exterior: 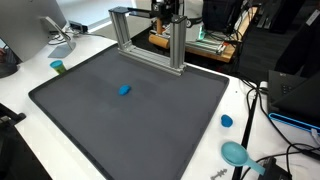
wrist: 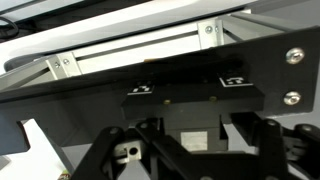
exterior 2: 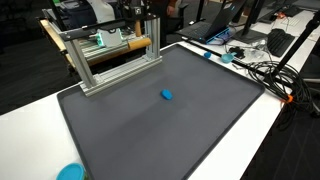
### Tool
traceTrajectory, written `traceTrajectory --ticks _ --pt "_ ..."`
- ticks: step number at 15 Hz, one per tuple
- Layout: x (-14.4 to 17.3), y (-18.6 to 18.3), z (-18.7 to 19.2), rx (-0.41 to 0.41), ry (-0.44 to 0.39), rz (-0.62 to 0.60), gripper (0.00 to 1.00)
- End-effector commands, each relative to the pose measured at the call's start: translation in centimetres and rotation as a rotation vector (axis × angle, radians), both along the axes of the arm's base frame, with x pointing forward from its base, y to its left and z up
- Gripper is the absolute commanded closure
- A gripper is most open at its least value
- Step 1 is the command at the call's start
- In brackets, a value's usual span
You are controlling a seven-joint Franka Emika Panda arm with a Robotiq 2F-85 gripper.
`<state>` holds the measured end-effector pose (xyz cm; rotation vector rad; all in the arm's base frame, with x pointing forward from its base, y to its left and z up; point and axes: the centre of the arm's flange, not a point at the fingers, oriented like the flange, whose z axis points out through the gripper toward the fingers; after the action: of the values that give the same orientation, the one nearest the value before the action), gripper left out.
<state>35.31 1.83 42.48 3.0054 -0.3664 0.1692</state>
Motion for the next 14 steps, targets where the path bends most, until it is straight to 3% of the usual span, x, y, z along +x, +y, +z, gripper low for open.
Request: traceTrajectory --ticks 1,2,3,11,12,14 --pt "-0.8 -0.1 -0.6 -0.062 -0.011 -0.051 0.55" --pt "-0.7 -0.1 -0.4 -0.067 -0.019 -0.058 0.63" --pt "-0.7 0.0 -0.3 -0.068 -0.024 -0.068 0.65" --pt "-0.2 -0.2 -0.6 -0.041 0.008 -0.043 0.65" --pt "-0.2 -0.3 -0.8 -0.038 0.01 -0.037 0.3" --pt "-0.3 -0.5 -1.3 -0.014 0.022 0.01 0.2"
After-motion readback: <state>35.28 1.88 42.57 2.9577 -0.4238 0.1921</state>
